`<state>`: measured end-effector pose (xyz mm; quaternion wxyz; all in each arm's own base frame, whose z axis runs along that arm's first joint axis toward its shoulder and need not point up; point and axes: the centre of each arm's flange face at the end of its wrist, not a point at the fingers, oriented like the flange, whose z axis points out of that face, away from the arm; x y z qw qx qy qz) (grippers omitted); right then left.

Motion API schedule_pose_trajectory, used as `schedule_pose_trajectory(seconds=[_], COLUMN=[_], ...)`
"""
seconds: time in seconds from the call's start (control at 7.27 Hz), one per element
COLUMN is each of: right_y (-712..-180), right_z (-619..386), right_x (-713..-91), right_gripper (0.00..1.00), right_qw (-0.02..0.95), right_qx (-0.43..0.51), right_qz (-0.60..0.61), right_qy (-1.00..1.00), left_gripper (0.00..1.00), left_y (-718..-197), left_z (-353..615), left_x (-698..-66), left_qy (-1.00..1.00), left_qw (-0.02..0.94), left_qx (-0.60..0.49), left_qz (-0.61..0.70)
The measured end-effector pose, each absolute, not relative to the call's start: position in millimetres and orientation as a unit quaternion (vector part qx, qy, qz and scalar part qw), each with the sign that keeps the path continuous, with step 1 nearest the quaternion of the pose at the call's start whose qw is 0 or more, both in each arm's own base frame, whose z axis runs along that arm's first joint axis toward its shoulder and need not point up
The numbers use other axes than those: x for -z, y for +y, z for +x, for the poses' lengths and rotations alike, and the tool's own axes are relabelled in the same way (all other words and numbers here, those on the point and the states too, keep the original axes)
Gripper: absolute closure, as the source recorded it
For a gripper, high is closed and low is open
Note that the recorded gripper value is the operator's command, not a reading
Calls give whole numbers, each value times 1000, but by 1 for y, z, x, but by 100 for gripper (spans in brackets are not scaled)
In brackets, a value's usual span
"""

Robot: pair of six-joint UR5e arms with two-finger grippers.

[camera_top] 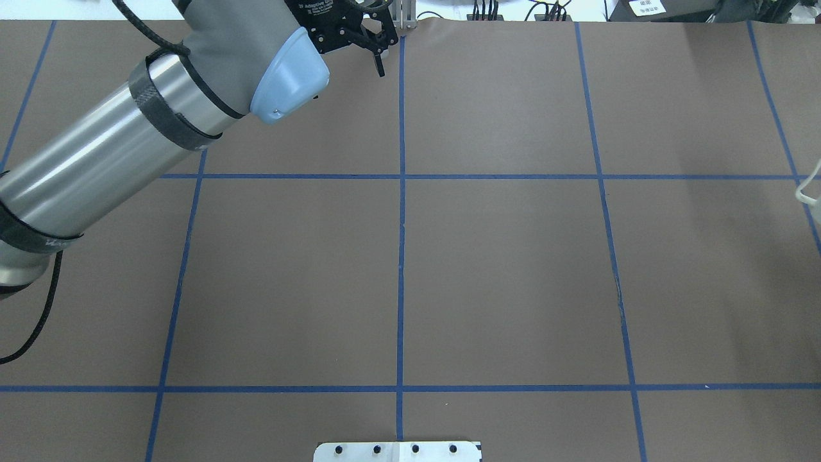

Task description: Left arm hands cup to right arm to dump lemon

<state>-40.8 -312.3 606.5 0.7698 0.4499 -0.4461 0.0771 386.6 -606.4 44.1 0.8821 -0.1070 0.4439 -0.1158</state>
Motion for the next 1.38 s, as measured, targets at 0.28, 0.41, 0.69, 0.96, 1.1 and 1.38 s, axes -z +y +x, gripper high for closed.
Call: schedule_pose_trajectory(seconds=[0.28, 0.41, 0.69, 0.96, 1.1, 1.38], right_y=[-304, -301, -300, -297, -301, -316], right_z=[-7, 1, 15, 25, 27, 30], right_x=[-645, -659, -698, -718, -718, -711], right_gripper=[100, 100, 100, 100, 100, 100], right_qw=[768, 761, 733, 695, 673, 622], right_qx=[-99, -124, -190, -271, -311, -387], right_qz=[424, 409, 383, 341, 314, 256], right_qy=[-470, -488, -529, -572, -593, -631], left_gripper=[0, 0, 0, 0, 0, 0], left_y=[-604, -604, -601, -599, -598, -596], left_z=[386, 386, 384, 382, 381, 379], left_x=[-43, -43, -40, -38, -37, -35], left_qy=[444, 444, 444, 445, 446, 444], left_qw=[883, 883, 883, 883, 883, 884], left_qx=[115, 115, 115, 114, 114, 115], left_qz=[-102, -101, -96, -92, -90, -91])
